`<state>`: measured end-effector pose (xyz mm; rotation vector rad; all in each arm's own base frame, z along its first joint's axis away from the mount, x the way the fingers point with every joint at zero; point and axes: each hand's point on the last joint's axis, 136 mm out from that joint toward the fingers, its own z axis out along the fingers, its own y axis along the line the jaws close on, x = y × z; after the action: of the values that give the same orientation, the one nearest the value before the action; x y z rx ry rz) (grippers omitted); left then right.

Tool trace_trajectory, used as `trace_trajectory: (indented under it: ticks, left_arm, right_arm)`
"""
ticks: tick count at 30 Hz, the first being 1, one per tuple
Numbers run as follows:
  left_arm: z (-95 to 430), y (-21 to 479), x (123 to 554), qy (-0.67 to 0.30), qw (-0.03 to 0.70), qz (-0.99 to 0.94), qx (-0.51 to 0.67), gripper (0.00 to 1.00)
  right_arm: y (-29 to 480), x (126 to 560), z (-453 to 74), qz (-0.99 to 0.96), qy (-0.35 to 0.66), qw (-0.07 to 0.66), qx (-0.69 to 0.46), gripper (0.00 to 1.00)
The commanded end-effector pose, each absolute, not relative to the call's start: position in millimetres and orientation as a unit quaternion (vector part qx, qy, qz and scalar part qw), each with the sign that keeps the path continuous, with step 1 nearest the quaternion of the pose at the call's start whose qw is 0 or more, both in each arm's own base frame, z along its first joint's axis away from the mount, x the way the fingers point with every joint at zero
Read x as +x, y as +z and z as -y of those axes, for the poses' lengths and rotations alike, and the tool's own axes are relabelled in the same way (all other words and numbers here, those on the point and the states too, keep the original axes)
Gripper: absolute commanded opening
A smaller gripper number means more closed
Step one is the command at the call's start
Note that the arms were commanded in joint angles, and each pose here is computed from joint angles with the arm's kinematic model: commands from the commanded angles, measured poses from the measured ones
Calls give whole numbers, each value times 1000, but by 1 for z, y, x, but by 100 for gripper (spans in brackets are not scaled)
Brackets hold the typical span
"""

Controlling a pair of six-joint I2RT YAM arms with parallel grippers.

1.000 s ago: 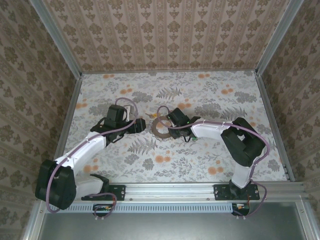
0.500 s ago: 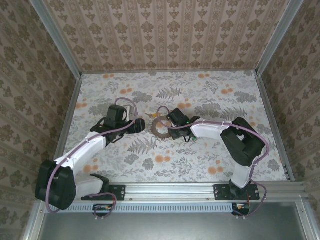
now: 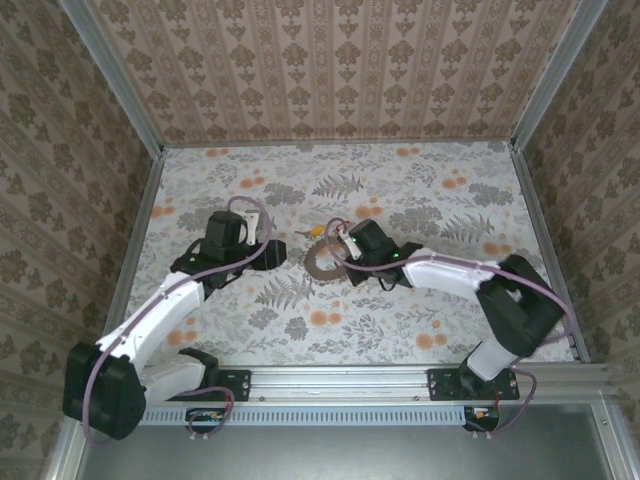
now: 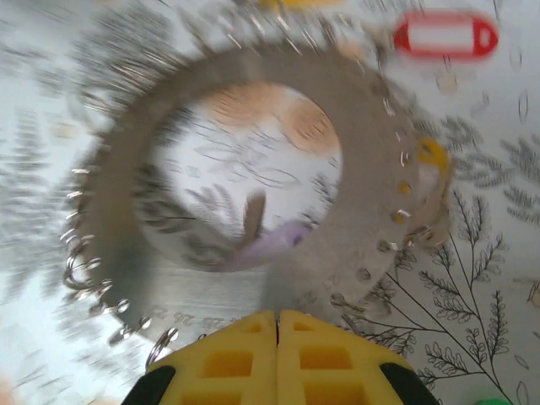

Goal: Put the keys on the keyring

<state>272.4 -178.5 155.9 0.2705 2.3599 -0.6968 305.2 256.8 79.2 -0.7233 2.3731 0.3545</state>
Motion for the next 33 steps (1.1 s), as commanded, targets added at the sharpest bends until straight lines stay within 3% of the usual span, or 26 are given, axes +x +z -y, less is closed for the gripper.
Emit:
trace_trajectory:
  ticks: [1, 13, 18, 33]
  left_arm:
    - [203, 207, 259, -338, 372, -847, 175, 62]
    - [252, 282, 204, -434, 414, -736, 314, 43]
    - [256, 296, 192, -465, 416, -708, 332, 24]
    - [265, 326, 156, -560, 383, -631, 377, 24]
  right_arm:
    - [141, 290, -286, -825, 229, 387, -343, 0]
    - [265, 240, -311, -654, 430, 469, -410, 0]
    - [297, 225, -317, -598, 495, 469, -422, 0]
    - [346, 218, -312, -525, 583, 468, -406, 0]
